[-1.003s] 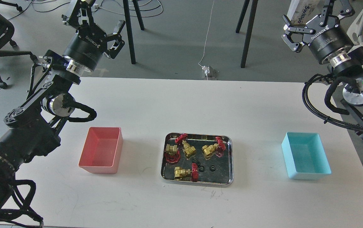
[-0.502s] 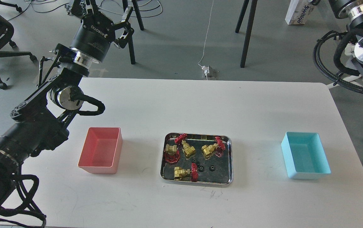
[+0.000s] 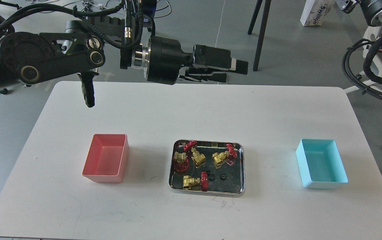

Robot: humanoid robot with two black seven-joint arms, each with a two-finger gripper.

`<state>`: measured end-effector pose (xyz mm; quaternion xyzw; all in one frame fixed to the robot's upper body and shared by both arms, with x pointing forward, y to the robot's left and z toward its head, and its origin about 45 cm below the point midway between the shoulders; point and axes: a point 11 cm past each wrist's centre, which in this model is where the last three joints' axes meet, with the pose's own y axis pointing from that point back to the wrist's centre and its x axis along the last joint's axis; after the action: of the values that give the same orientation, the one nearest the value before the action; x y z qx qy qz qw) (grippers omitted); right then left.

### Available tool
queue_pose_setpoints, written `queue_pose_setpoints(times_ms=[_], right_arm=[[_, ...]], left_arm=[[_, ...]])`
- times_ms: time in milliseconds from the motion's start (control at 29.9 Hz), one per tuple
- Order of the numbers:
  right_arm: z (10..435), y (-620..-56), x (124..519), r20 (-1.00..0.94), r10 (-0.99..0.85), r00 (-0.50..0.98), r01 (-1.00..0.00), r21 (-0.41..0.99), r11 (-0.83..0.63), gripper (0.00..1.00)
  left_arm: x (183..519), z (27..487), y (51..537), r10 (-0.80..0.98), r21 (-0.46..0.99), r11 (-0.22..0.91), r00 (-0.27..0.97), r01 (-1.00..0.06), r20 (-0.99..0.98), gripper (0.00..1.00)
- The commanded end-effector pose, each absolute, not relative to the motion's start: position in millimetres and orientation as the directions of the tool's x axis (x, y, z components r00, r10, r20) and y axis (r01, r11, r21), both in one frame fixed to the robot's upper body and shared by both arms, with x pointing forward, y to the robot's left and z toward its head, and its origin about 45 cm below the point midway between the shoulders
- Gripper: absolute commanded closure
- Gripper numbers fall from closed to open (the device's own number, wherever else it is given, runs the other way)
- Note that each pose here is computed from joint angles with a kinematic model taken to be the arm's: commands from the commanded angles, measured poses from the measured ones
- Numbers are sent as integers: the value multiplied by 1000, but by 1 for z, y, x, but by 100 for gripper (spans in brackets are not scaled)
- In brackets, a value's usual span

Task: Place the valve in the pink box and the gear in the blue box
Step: 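Lower the left gripper onto a red-handled brass valve in the tray, then close the left gripper on the valve's red handle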

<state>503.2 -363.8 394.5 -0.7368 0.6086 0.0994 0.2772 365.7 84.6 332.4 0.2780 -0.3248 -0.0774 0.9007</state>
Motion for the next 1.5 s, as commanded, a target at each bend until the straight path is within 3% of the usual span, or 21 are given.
queue_pose_setpoints(times_ms=[0,134,502,970,1471], right_arm=[[383,-367,501,-489,-843,224,-958,-268,-99,0],[377,-368,500,-489,-846,214,-962,-254,-96,0],[387,-339,516,-493,-840,226,-972,-172,-160,0],[362,-336,514,-508,-836,205,-978,-127,-163,0],[344,-341,509,-514,-838,181,-984,-96,-153,0]], left_arm=[[356,275,107,-600,767,641,600,-35,529,8],[347,229,124,-734,841,539,474,-30,487,8],[353,168,142,-714,825,560,458,-79,529,8],[365,140,161,-682,824,549,492,-143,540,9],[364,121,151,-677,813,561,479,-154,558,20]])
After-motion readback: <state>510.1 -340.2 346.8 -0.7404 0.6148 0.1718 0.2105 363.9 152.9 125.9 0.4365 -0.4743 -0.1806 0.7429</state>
